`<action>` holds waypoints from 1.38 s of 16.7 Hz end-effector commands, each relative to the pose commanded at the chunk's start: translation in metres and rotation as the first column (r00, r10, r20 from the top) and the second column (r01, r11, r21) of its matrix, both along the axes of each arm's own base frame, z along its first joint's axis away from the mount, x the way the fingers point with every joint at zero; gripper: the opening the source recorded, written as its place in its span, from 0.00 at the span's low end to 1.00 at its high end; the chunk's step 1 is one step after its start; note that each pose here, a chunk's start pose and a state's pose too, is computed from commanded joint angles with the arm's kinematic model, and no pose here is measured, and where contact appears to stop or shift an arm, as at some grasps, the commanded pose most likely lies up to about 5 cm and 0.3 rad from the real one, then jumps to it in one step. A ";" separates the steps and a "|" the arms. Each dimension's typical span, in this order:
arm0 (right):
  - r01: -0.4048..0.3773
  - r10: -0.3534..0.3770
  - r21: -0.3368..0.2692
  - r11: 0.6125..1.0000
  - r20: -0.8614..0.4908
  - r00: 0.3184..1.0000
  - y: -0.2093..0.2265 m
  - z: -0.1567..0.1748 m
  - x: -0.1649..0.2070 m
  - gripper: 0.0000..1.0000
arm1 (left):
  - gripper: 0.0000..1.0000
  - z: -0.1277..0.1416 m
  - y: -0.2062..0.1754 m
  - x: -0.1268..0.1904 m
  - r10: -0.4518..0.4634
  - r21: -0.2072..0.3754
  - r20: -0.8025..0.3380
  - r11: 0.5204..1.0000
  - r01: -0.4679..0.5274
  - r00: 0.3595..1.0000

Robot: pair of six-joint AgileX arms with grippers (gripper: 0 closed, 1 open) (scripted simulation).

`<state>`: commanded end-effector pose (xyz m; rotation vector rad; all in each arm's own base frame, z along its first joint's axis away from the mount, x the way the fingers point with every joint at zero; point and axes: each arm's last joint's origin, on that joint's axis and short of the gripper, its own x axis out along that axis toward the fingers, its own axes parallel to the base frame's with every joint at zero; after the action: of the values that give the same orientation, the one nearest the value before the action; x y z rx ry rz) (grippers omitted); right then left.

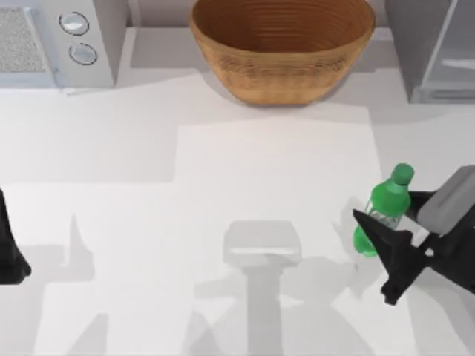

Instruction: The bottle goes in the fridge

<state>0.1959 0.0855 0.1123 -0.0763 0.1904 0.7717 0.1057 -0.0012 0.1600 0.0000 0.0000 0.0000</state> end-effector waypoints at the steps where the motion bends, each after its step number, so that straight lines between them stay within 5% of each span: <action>1: 0.000 0.000 0.000 1.000 0.000 1.000 0.000 0.000 0.000 0.01 | 1.00 0.000 0.000 0.000 0.000 0.000 0.000 1.000 0.000 1.000; 7: 0.039 -0.039 0.009 0.999 0.020 0.999 -0.004 0.010 0.000 0.01 | 1.00 0.000 0.000 0.000 0.000 0.000 0.000 1.000 0.000 1.000; 14: 0.228 -0.230 0.032 0.973 0.065 0.971 -0.031 0.039 -0.018 0.01 | 1.00 0.000 0.000 0.000 0.000 0.000 0.000 1.000 0.000 1.000; 23: 0.545 -0.551 0.083 0.835 0.114 0.827 -0.072 0.052 -0.066 0.01 | 1.00 0.000 0.000 0.000 0.000 0.000 0.000 1.000 0.000 1.000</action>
<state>0.1295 0.0136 0.1648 -0.0245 0.0583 0.1895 0.1057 -0.0012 0.1600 0.0000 0.0000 0.0000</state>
